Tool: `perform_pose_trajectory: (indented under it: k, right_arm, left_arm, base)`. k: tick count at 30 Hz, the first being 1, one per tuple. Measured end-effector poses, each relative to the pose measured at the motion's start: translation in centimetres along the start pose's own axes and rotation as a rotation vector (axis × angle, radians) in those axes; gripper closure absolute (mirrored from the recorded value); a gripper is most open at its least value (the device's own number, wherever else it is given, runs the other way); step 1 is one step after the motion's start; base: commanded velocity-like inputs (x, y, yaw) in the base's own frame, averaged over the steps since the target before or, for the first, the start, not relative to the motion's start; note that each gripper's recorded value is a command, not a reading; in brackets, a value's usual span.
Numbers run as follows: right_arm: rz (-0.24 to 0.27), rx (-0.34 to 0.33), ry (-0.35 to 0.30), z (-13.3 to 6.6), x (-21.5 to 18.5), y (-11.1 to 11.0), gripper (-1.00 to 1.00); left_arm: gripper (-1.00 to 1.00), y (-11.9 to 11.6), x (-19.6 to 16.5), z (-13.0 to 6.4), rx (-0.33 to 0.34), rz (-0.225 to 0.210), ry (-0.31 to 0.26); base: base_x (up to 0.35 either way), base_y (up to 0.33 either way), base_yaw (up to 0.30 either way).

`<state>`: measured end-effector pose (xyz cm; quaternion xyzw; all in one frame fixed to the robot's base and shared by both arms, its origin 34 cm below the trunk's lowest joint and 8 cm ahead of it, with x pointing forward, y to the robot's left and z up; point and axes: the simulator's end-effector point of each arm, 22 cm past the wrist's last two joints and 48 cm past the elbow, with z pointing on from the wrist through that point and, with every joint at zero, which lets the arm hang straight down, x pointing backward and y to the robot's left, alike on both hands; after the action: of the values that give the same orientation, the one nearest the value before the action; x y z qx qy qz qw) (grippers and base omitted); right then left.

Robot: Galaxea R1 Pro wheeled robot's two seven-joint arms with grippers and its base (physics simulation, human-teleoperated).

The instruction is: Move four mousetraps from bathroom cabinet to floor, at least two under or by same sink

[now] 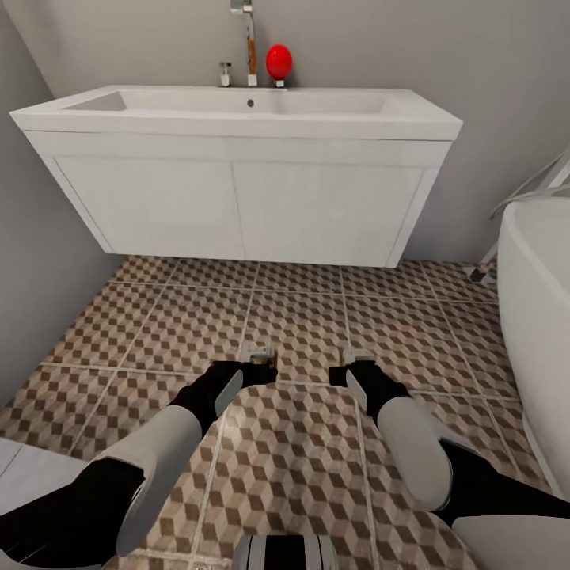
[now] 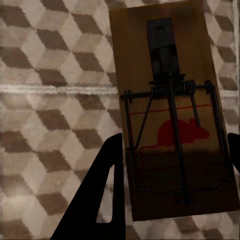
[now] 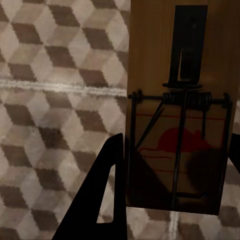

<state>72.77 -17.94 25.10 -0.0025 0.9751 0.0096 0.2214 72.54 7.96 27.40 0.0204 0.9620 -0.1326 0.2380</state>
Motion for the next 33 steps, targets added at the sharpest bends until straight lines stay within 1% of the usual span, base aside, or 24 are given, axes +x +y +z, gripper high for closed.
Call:
perform_pose_trajectory:
  k: [3, 5, 7, 11, 12, 15, 16, 18, 21, 22, 24, 28, 33]
  right_arm:
    - [0.003, -0.002, 0.011, 0.6, 0.6, 0.0, 1.00]
    - [0.000, -0.006, 0.017, 1.0, 1.0, 0.1, 1.00]
    - [-0.002, -0.007, 0.022, 1.4, 1.3, 0.2, 1.00]
    - [-0.012, -0.005, -0.025, 1.3, 0.2, 0.2, 1.00]
    - [-0.019, -0.002, -0.055, 1.3, -0.5, 0.1, 1.00]
    - [-0.035, 0.005, -0.096, 1.2, -1.6, 0.1, 1.00]
    - [-0.048, 0.006, -0.114, 1.1, -2.1, 0.1, 1.00]
    - [-0.060, 0.007, -0.126, 1.0, -2.4, 0.2, 1.00]
    - [-0.075, 0.007, -0.140, 0.9, -2.8, 0.4, 1.00]
    - [-0.079, 0.008, -0.144, 0.9, -2.9, 0.4, 1.00]
    - [-0.086, 0.011, -0.144, 1.3, -2.7, 0.3, 1.00]
    - [-0.087, 0.012, -0.132, 2.1, -2.0, 0.3, 1.00]
    - [-0.085, 0.017, -0.125, 3.0, -1.6, 0.0, 1.00]
  left_arm:
    - [1.00, -0.1, -0.1, 0.4, 0.003, 0.006, -0.002]
    - [1.00, -0.4, -1.2, 0.3, 0.010, 0.012, -0.026]
    - [1.00, -0.6, -1.2, 0.6, 0.013, 0.018, -0.028]
    - [1.00, -0.7, -1.6, 0.5, 0.016, 0.023, -0.037]
    - [1.00, -0.8, -1.8, 0.4, 0.017, 0.024, -0.042]
    - [1.00, -0.8, -2.1, 0.4, 0.018, 0.025, -0.049]
    - [1.00, -0.8, -1.9, 0.4, 0.018, 0.025, -0.047]
    - [1.00, -0.7, -1.5, 0.5, 0.016, 0.024, -0.038]
    - [1.00, -0.3, -0.1, 1.0, 0.008, 0.021, -0.010]
    - [1.00, -0.2, 0.0, 1.0, 0.007, 0.021, -0.013]
    - [1.00, 0.0, 0.3, 1.5, 0.004, 0.022, -0.021]
    - [1.00, 0.1, 0.9, 2.2, 0.004, 0.022, -0.014]
    - [1.00, 0.1, 0.7, 2.9, 0.010, 0.022, -0.023]
  base:
    - [0.000, 0.000, 0.000]
    - [0.000, 0.000, 0.000]
    - [0.000, 0.000, 0.000]
    - [0.000, 0.000, 0.000]
    - [0.000, 0.000, 0.000]
    - [0.000, 0.000, 0.000]
    - [0.000, 0.000, 0.000]
    - [0.000, 0.000, 0.000]
    - [0.000, 0.000, 0.000]
    - [0.000, 0.000, 0.000]
    - [0.000, 0.000, 0.000]
    - [0.000, 0.000, 0.000]
    - [0.000, 0.000, 0.000]
